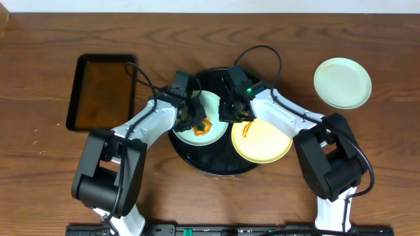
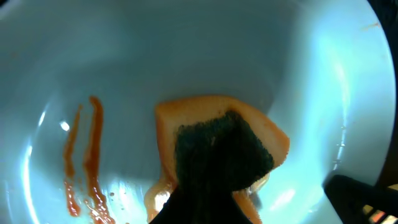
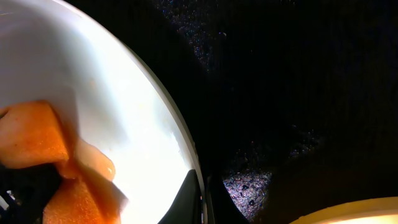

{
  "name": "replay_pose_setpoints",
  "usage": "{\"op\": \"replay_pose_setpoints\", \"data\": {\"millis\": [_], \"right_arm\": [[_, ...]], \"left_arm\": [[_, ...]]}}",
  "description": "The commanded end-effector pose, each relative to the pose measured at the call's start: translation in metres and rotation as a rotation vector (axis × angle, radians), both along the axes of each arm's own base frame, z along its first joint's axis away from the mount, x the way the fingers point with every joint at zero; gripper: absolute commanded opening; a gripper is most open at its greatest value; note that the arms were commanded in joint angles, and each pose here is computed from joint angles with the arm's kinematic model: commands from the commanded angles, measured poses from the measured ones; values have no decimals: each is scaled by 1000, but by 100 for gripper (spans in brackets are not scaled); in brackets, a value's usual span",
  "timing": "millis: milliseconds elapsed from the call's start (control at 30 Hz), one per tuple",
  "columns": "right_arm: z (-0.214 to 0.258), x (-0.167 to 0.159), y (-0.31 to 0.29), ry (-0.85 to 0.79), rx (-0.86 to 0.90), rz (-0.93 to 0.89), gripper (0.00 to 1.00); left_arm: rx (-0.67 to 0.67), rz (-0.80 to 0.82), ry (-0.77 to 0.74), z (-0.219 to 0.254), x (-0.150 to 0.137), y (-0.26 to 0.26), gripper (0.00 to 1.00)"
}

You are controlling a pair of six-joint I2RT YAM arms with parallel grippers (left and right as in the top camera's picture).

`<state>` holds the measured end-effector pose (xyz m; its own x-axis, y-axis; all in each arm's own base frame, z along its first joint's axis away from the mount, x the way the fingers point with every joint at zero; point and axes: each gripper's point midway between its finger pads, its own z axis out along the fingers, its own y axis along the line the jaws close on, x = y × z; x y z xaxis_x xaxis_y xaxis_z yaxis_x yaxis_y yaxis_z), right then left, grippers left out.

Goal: Clean dirty plates on tray and stack at the side
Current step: 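Hold the plate with the right gripper and scrub it with the left sponge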

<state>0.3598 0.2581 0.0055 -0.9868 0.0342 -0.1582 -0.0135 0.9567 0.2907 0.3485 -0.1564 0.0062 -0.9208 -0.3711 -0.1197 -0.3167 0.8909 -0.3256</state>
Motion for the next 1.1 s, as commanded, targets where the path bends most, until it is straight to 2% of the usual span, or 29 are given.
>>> {"op": "replay_pose_setpoints", "data": {"millis": [0,133,367,500,633,767,833,1067], "right_arm": [[-3,3,-7,-14,-48,-27,1],[-3,2,-8,-11,-53,-28,1],[-4,1,-9,-6,-58,-28,1],[-3,1,-9,-6,-58,-28,1],[-3,1,-9,-6,-58,-28,1],[-3,1,-9,-7,-57,-28,1],[-3,1,-8,-9,-56,-28,1],[-3,1,-8,-9,-56,-28,1]], "left_arm": [[249,-73,-9,-23,-1,42,7],[346,-124,-28,-18,3,63,7],[550,-81,-44,11,9,107,7],[550,-62,-104,33,14,108,7],[455,-75,-170,54,17,88,7],[173,-156,-197,60,18,35,7],[93,-167,-206,59,20,18,8],[42,-152,-207,31,30,-12,8]]}}
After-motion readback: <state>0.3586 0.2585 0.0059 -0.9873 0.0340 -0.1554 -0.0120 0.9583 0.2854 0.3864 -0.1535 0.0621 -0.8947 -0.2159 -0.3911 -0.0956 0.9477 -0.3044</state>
